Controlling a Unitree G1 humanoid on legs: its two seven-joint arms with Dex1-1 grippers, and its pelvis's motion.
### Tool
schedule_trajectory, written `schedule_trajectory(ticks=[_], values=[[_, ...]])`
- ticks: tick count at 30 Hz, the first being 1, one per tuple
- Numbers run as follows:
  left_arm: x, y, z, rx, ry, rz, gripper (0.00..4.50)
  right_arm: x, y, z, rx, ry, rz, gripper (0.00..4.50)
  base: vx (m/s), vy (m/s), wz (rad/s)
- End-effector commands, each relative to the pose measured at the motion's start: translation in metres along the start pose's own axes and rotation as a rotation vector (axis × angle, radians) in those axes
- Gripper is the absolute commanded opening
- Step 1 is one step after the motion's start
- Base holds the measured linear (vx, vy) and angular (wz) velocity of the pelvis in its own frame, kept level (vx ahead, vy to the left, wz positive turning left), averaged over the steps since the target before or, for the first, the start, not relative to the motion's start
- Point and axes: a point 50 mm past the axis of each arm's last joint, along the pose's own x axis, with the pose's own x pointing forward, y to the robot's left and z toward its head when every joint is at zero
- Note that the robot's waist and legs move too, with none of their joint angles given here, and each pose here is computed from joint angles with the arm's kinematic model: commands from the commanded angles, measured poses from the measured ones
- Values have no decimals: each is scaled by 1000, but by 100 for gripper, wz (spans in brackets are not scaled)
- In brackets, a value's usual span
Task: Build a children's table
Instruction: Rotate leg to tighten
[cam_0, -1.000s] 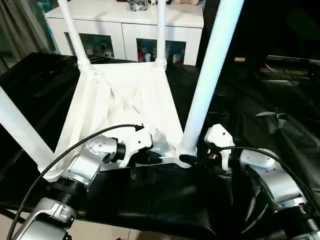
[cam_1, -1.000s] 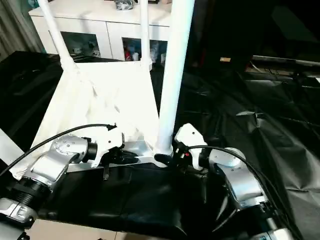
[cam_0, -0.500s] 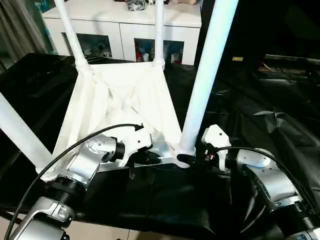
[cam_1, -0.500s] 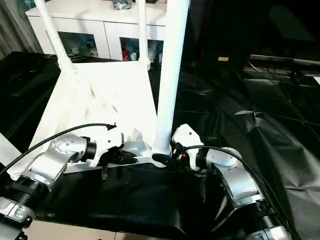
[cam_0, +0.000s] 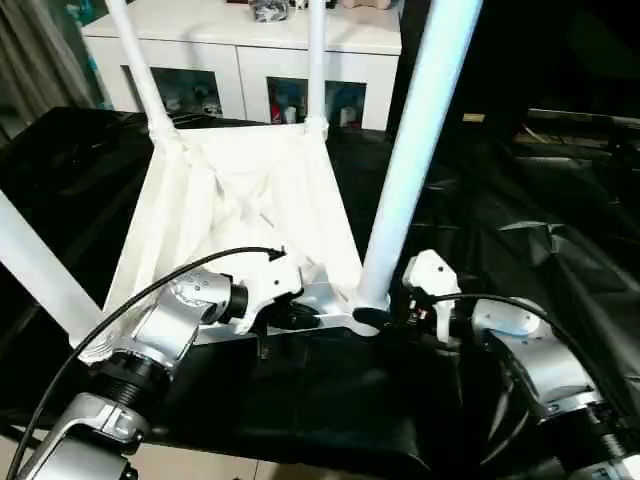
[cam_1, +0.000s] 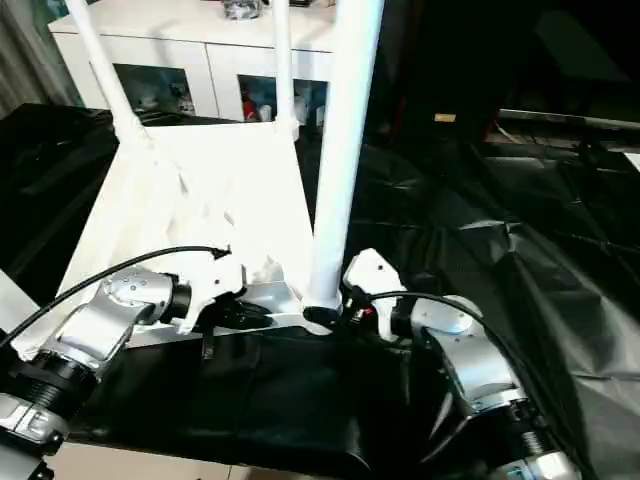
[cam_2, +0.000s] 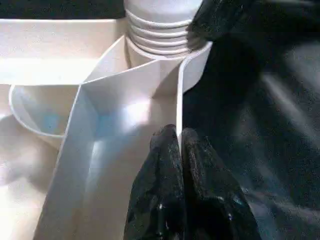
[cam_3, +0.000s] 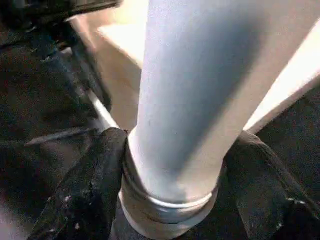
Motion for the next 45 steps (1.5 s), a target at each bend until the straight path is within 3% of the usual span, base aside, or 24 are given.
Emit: schedule_trajectory(ticks=[1,5,8,9,15,18,20,22,28,32,36,40,45], values=[[16,-14,-22,-104,83,-23,0,1,-14,-15,100,62,-208,267,0,0,0],[24,-12,-17,-117,83,23,0,8,-15,-20,152,68,-315,266,-17,5,-5],[38,-7,-8,-153,78,122,0,22,-12,-22,200,81,-446,266,0,0,0],[50,-2,0,-180,88,207,0,34,-9,-20,206,96,-523,266,0,0,0],[59,3,4,-188,112,280,0,44,-8,-14,200,96,-571,266,-23,36,-4],[62,4,0,-174,162,308,0,53,-4,-4,236,24,-498,266,-2,33,1],[59,3,-3,-163,173,300,0,51,-3,0,240,-28,-466,266,0,0,0],[56,3,-6,-146,173,283,0,48,-3,5,246,-83,-439,322,0,0,0],[47,0,-8,-93,150,191,0,29,-8,18,170,-144,-284,384,0,0,0],[39,-4,-9,-73,133,106,0,11,-14,19,77,-119,-162,391,0,0,0],[24,-16,-7,7,91,-95,0,-11,-18,12,-25,-47,-22,391,14,-14,2],[14,-22,-8,21,93,-186,0,-19,-16,11,-42,-23,60,391,63,-55,9],[4,-18,-6,40,97,-185,0,-24,-6,10,-68,2,182,391,11,-8,1]])
